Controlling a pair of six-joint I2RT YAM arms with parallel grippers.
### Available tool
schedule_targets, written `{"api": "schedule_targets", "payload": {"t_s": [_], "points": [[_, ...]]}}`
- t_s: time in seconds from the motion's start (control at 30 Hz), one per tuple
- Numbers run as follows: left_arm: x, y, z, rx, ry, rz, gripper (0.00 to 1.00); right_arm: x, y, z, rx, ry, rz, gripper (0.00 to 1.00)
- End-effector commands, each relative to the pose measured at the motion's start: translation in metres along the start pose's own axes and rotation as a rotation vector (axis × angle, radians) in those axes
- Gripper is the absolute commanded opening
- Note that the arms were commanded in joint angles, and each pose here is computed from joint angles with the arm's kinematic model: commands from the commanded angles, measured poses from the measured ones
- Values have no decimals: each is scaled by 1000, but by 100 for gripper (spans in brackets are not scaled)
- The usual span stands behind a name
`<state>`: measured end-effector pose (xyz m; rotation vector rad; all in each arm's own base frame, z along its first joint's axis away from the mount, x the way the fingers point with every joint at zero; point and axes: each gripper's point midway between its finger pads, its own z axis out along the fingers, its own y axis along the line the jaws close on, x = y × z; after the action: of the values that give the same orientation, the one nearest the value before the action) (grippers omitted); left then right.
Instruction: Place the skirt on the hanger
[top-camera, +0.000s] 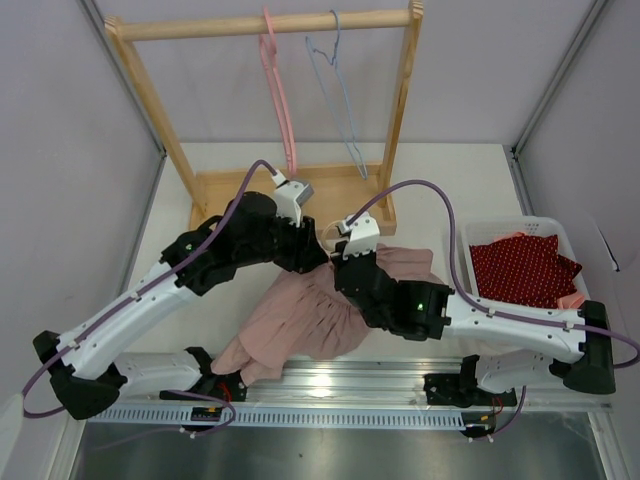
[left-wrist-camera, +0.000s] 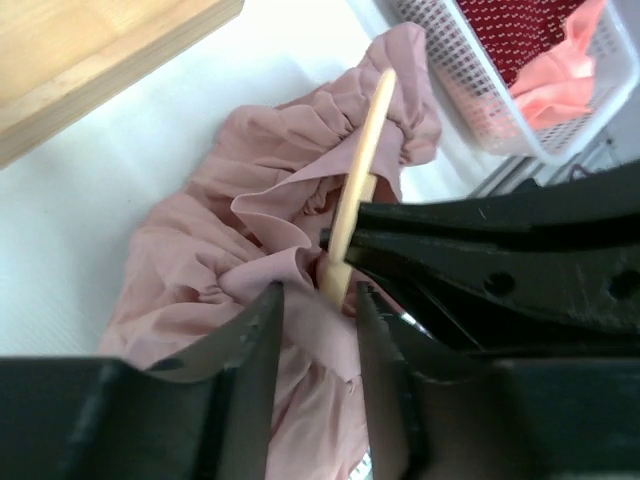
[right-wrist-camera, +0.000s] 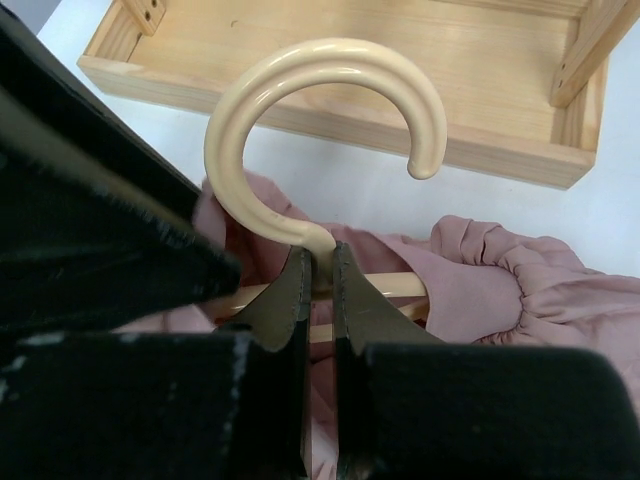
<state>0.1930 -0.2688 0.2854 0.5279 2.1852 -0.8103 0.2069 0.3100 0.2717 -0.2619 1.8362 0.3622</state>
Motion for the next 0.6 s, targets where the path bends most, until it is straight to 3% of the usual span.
{"api": "schedule_targets", "payload": {"t_s": [0.0,0.03,0.13,0.33,0.57], "points": [[-27,-22,-24,105,-119,96,48,-45,-6,-8,16,-90,76,0],[-30,-25,-26,122,-130,123,56,-45,-7,-8,13,-89,80,0],[-37,-33,-30,165,-162,157,65,-49,-11,-9,16,-95,83,0],[-43,-29,-41,148,-195,249,62,-54,-19,-10,-7,-90,103,0],[-23,-21,-23,152,-127,334,62,-59,-18,-13,-47,-76,107,0]]}}
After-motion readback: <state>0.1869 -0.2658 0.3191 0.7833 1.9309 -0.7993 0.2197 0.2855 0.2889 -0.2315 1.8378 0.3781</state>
